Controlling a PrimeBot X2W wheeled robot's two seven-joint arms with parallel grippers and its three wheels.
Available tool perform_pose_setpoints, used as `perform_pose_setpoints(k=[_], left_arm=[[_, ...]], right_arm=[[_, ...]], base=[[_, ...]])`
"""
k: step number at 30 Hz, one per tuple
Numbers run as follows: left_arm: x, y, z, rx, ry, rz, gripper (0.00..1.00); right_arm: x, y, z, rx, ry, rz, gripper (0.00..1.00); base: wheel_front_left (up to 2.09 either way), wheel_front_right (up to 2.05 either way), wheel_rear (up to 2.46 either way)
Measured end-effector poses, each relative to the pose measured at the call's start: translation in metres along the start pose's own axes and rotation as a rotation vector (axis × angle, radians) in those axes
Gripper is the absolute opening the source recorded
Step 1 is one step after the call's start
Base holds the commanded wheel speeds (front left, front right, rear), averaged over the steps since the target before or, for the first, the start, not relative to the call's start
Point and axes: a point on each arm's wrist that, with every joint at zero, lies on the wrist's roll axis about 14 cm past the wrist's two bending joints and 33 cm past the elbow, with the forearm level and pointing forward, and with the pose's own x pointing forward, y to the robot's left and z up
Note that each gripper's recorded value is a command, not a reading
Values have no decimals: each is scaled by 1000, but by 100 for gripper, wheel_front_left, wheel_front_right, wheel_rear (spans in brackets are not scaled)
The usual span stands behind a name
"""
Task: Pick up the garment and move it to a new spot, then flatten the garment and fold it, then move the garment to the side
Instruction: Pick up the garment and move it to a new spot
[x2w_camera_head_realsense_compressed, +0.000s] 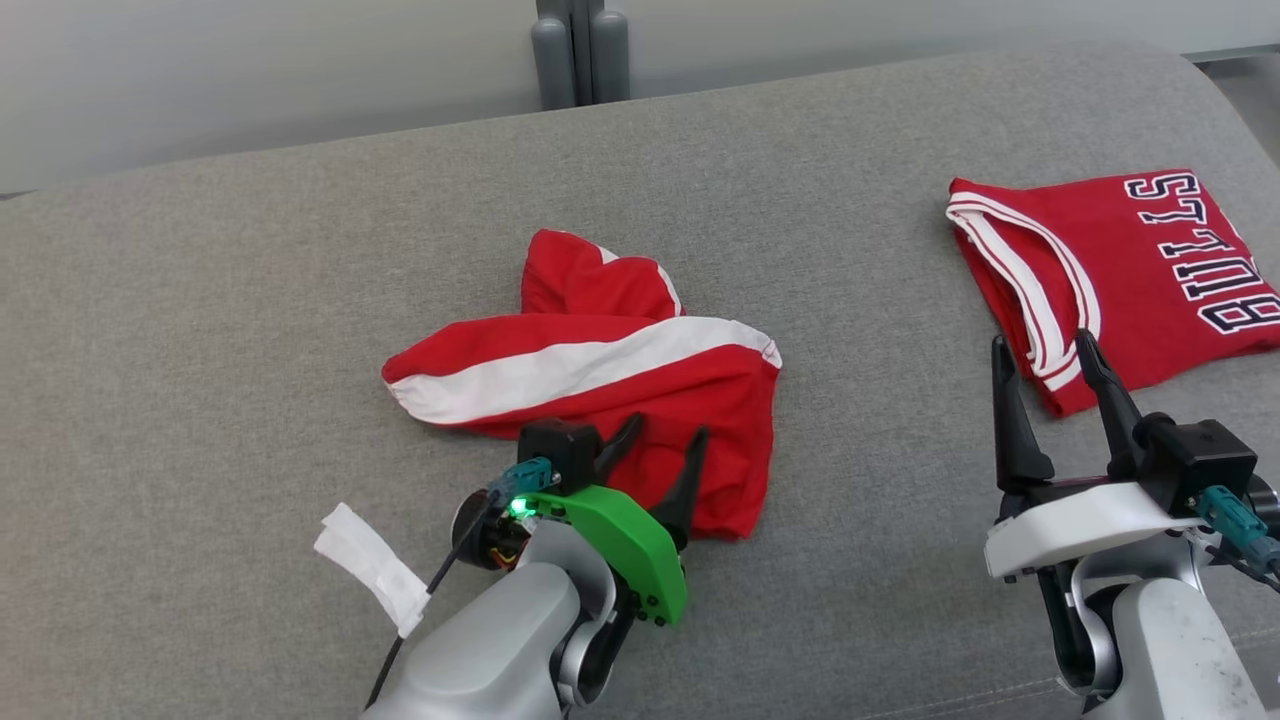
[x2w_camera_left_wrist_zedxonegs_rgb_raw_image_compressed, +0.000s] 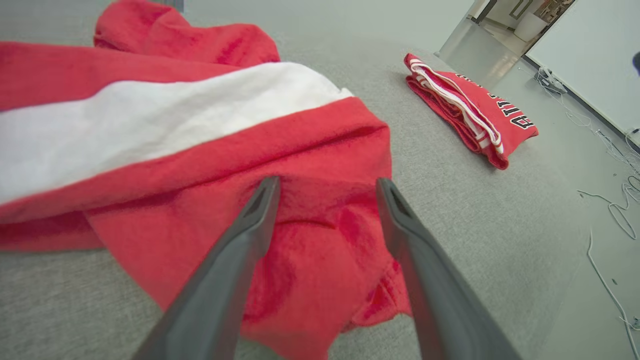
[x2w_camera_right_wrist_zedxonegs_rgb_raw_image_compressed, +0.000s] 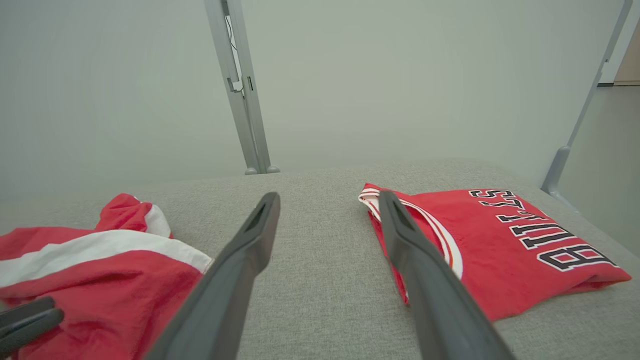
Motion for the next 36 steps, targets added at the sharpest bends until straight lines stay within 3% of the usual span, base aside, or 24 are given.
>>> perform_pose_setpoints(k=[11,17,24,36], left_arm=[[-9,1,61,112,-178,36,100],[-32,23,87,152,-276,126,100],[-77,72,85,145,-317,297,100],[-137,111,73,84,-385,478,100]], right_arm=[[3,15,1,14,-3,43,100],[-1,23,1,20,3,63,100],[-6,41,-12,17,46,114,100],[-7,66,-10,42,30,184,100]], base=[[0,0,0],[0,0,0],[0,0,0],[0,0,0]])
